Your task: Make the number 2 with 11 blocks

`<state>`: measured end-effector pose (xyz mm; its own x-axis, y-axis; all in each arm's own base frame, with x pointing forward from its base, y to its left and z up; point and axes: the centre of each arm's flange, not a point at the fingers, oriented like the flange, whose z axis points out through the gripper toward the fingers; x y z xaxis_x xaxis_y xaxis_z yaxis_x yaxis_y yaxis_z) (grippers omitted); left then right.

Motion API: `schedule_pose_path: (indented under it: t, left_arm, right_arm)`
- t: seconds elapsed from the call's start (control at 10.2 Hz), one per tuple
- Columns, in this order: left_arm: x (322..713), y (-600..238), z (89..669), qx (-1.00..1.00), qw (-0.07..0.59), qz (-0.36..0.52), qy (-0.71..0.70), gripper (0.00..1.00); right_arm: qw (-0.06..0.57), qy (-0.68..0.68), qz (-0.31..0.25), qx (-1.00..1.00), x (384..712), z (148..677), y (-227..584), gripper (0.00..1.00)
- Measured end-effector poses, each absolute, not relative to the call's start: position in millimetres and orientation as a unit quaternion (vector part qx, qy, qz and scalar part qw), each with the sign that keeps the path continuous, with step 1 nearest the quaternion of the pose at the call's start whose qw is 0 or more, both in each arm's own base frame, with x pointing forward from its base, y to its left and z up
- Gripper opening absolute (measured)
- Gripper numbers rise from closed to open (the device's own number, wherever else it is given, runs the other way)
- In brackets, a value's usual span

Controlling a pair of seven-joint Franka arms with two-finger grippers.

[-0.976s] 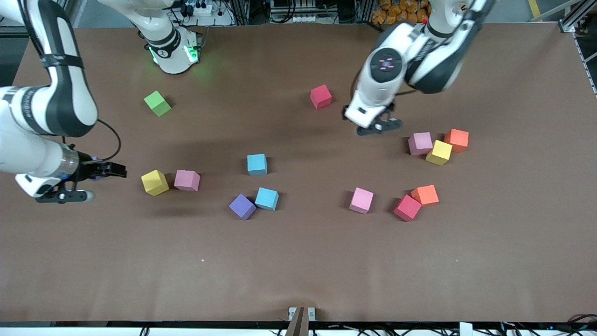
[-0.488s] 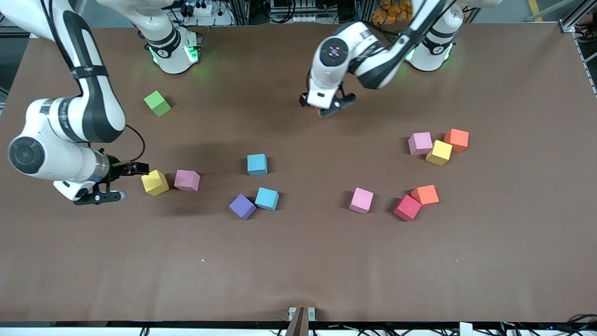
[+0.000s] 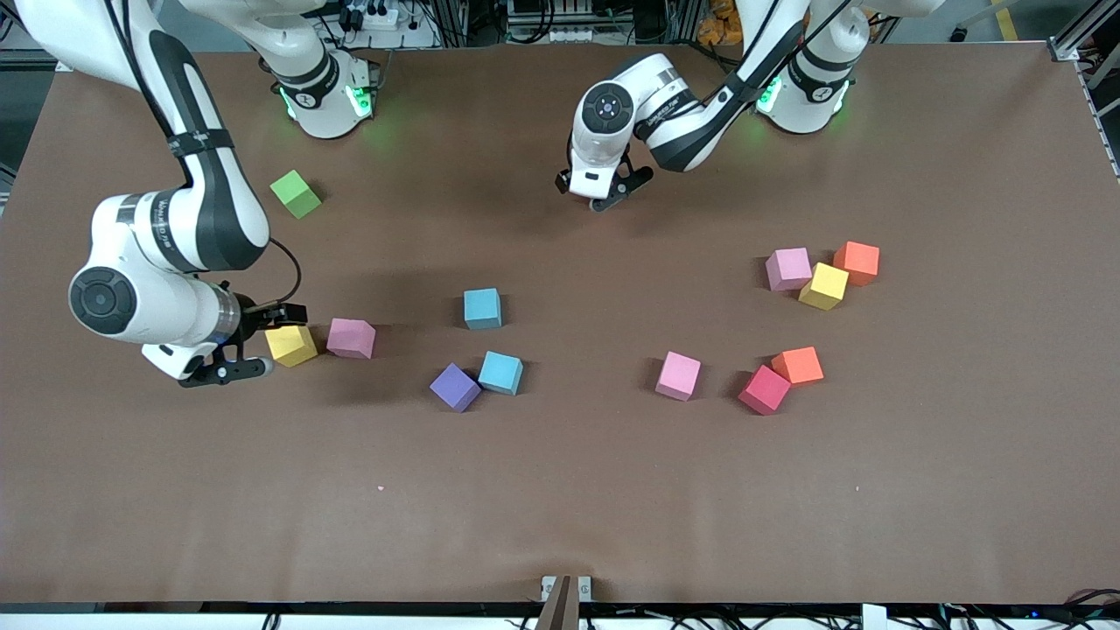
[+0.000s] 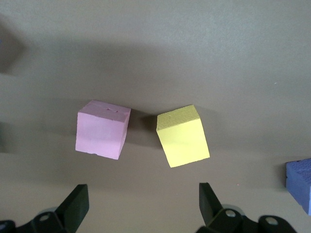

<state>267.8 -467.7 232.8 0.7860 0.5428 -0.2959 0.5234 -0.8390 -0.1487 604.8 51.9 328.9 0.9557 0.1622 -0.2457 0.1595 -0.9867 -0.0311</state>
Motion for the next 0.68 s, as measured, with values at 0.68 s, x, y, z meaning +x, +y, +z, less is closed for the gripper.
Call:
schedule_pose_path:
  t: [0.68]
  left_arm:
    - [257,-458,210,-0.952,0.046,0.155,-0.262,1.00]
  right_arm:
    - [0.009,-0.100,0.144,-0.985,606,259,81,1.00]
